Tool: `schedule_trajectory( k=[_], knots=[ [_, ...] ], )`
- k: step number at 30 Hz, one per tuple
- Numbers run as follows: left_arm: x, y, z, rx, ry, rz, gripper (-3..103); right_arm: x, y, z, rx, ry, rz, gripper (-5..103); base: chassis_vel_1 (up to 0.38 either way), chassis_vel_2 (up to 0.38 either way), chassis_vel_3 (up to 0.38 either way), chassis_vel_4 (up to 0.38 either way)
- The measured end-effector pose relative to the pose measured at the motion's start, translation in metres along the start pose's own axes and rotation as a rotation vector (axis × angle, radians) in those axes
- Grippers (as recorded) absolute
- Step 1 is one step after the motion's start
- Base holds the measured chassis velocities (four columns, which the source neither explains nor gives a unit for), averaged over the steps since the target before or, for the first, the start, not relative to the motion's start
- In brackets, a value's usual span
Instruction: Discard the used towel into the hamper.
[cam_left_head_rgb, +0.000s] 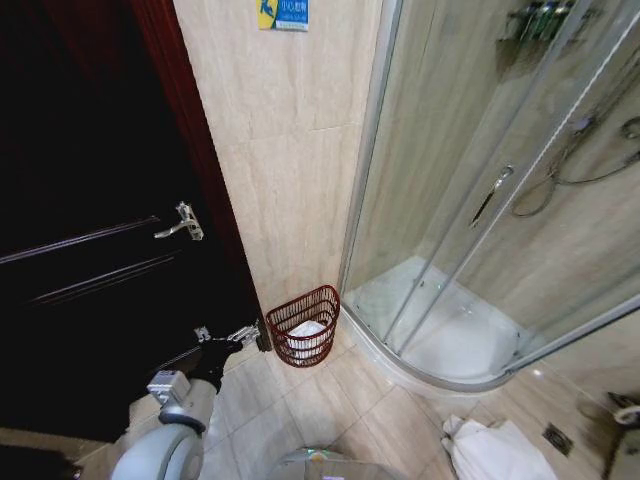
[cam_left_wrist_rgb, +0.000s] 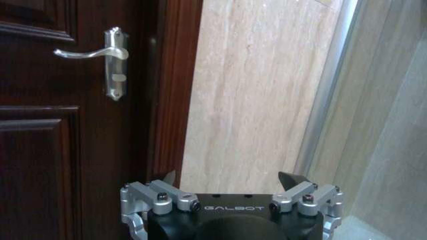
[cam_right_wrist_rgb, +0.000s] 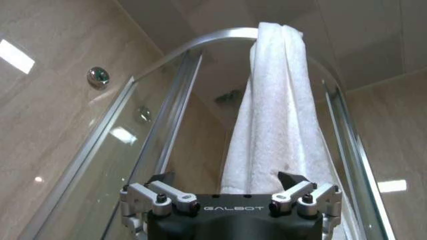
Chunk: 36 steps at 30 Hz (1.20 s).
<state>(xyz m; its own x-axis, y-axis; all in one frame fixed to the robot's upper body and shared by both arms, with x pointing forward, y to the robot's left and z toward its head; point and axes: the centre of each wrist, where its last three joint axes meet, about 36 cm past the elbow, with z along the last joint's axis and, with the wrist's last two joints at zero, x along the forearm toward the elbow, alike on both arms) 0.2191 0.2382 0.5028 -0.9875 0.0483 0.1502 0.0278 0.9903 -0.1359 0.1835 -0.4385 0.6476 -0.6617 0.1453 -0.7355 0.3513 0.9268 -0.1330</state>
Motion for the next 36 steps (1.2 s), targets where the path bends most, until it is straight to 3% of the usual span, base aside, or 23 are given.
schedule_trajectory(
  k=[36],
  knots=[
    [0.000,0.000,0.000,0.000,0.000,0.000,100,-0.018,-0.008,-0.014,0.007,-0.043,-0.051,100,-0.075,-0.078,0.078,0.077]
  ],
)
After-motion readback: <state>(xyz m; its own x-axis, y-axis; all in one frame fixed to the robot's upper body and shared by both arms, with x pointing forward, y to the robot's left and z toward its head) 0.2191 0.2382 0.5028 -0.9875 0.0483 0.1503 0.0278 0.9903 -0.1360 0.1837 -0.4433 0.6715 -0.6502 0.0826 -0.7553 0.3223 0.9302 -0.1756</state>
